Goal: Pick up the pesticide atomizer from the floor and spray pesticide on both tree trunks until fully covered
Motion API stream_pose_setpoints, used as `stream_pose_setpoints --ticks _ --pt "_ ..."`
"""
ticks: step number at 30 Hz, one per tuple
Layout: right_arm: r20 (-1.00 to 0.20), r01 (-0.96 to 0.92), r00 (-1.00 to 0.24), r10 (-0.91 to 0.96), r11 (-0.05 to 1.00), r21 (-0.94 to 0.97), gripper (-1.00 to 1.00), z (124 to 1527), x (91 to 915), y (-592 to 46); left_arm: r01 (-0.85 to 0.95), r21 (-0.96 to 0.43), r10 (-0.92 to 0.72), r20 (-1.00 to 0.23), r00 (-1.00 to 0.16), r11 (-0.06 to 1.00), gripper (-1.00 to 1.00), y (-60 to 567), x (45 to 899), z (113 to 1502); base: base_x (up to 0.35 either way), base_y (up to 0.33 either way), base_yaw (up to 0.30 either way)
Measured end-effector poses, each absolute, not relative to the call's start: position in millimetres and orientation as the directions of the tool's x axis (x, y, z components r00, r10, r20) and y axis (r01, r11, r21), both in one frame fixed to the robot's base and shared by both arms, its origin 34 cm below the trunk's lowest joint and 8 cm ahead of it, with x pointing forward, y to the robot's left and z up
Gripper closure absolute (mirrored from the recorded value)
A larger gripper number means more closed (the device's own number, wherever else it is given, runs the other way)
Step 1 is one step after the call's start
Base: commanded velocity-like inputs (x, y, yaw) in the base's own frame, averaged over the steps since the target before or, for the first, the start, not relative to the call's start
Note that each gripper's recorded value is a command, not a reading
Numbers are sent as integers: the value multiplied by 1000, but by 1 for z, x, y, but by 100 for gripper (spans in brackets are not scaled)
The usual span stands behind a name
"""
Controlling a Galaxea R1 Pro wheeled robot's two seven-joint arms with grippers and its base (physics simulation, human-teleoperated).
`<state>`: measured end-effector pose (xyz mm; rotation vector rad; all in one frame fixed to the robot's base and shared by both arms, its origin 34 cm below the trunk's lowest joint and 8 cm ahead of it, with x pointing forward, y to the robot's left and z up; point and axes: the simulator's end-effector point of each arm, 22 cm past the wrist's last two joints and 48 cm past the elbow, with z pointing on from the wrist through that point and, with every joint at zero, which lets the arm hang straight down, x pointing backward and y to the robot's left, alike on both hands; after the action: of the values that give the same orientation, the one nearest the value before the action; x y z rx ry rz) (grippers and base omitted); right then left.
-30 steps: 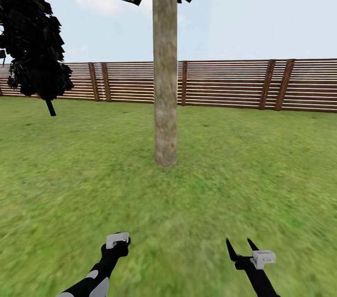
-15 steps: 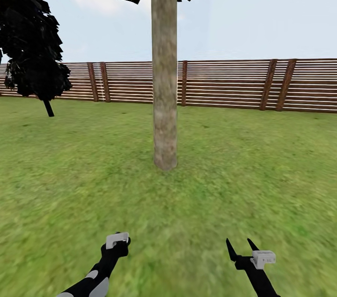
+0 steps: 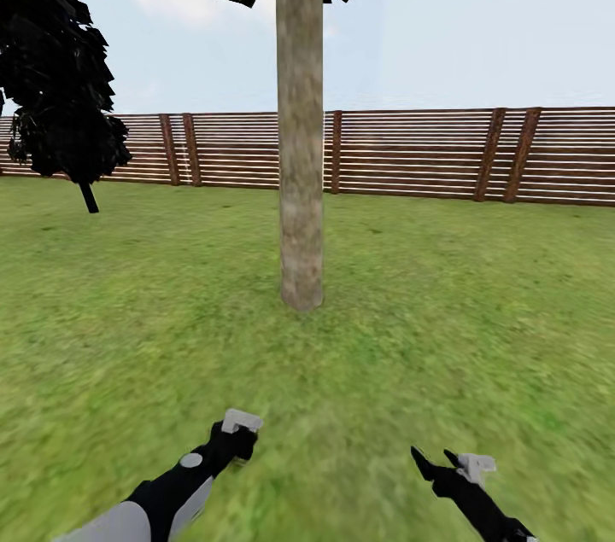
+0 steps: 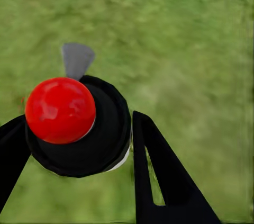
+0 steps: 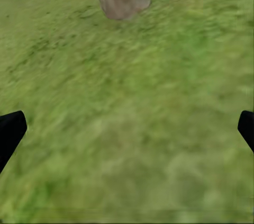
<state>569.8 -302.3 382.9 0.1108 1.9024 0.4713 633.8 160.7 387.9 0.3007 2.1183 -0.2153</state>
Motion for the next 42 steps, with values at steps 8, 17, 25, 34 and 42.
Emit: stream_pose_setpoints --ticks 8,17,25,34,42 --pt "-752 -436 -656 -68 847 304 -100 388 577 -228 767 -125 414 -781 -467 629 100 69 613 439 0 0 0" --pt "-790 -567 -587 -178 786 245 -100 460 605 -192 933 -223 639 -682 -356 282 100 77 541 434 0 0 0" --pt "-780 -802 -475 -408 565 193 -100 468 565 -96 952 -253 731 -616 -294 170 100 85 512 423 0 0 0" --pt "-786 -877 -440 -435 397 272 100 479 527 -36 965 -248 809 -550 -207 78 100 82 494 413 0 0 0" --pt "-776 -899 -405 -484 368 239 100 478 523 -33 965 -259 824 -535 -185 48 100 82 487 412 0 0 0"
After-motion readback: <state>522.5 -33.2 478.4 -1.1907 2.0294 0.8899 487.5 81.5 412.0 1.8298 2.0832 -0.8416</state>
